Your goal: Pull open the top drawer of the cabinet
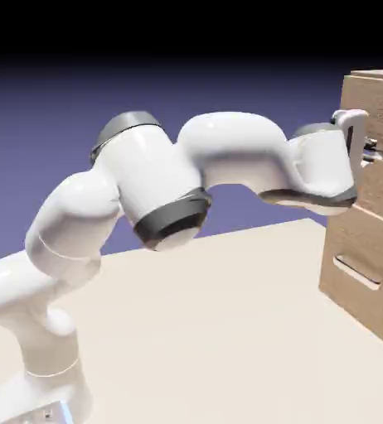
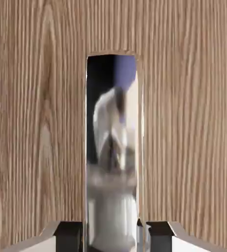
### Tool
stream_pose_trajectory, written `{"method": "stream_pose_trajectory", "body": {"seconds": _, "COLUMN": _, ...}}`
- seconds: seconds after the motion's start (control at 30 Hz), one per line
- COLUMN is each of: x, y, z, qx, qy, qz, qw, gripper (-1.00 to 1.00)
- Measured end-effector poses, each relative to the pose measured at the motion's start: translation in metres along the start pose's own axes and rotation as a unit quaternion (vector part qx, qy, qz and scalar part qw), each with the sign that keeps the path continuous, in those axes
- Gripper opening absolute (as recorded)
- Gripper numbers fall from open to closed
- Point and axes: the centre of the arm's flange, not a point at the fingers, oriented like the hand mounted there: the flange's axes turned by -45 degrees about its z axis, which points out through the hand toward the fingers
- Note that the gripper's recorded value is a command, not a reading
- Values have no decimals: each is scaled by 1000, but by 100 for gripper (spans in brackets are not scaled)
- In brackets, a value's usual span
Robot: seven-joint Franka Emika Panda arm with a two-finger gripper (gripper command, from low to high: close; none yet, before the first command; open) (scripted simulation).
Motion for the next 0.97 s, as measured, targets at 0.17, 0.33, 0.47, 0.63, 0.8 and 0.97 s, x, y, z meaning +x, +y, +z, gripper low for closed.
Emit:
{"method": "stream_pose_trajectory", "body": {"seconds": 0.17, "x": 0, "y": 0, "z": -39, "qx": 0, "qy": 0, "qz": 0, "qw": 1000, "gripper": -100}}
{"method": "stream_pose_trajectory", "body": {"seconds": 0.33, "x": 0, "y": 0, "z": -78, "qx": 0, "qy": 0, "qz": 0, "qw": 1000, "gripper": -100}}
{"method": "stream_pose_trajectory", "body": {"seconds": 0.47, "x": 0, "y": 0, "z": -110, "qx": 0, "qy": 0, "qz": 0, "qw": 1000, "gripper": -100}}
{"method": "stream_pose_trajectory", "body": {"seconds": 0.63, "x": 0, "y": 0, "z": -156, "qx": 0, "qy": 0, "qz": 0, "qw": 1000, "gripper": -100}}
{"method": "stream_pose_trajectory", "body": {"seconds": 0.8, "x": 0, "y": 0, "z": -209, "qx": 0, "qy": 0, "qz": 0, "qw": 1000, "gripper": -100}}
{"method": "stream_pose_trajectory", "body": {"seconds": 0.97, "x": 0, "y": 0, "z": -234, "qx": 0, "qy": 0, "qz": 0, "qw": 1000, "gripper": 100}}
